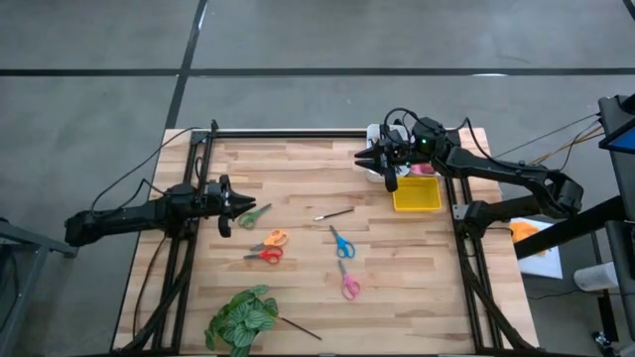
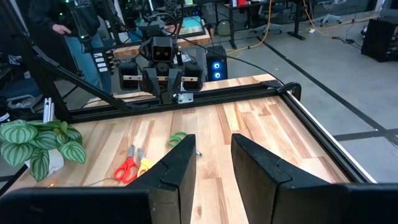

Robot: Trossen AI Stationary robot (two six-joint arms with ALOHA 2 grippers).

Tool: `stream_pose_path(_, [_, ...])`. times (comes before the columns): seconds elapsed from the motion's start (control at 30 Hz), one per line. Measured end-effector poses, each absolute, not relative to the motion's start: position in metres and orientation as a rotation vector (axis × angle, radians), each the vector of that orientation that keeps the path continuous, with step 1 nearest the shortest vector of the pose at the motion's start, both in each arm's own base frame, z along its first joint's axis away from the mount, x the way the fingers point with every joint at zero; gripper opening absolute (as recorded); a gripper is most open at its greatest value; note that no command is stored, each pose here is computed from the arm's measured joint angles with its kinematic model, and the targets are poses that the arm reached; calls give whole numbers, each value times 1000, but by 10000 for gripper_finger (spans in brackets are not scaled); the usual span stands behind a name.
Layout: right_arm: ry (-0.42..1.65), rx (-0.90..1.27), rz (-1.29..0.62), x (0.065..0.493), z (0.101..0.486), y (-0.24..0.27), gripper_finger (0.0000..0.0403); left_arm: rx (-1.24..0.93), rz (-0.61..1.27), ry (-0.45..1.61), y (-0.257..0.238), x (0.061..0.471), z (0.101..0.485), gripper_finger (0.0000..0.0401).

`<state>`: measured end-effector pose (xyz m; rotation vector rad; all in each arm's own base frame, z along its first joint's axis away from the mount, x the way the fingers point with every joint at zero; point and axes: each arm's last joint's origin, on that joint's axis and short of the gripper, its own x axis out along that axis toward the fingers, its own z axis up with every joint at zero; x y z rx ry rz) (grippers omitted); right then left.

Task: Pick & Place Paint Supplies
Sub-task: Put the black paint brush into the white bin

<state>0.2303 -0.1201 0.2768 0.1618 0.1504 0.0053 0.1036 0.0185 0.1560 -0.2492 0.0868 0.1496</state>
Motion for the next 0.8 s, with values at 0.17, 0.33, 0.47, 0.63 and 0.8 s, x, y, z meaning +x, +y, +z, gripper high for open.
stream_pose_path(0.17, [151,162,5,230,277,-120,100,-249,150,86,18,104,156,87])
stream_pose_path(0.33, [151,162,5,230,277,-120,100,-249,150,86,18,104,156,87])
stream_pose_path(0.47, [150,163,5,230,277,-120,100,-249,150,86,18,104,156,87])
stream_pose_path(0.63, [150,173,4,230,277,-120,100,-249,150,86,18,104,156,87])
stream_pose_path(0.8, [148,292,-5,230,277,-120,100,-249,150,86,18,104,156,87])
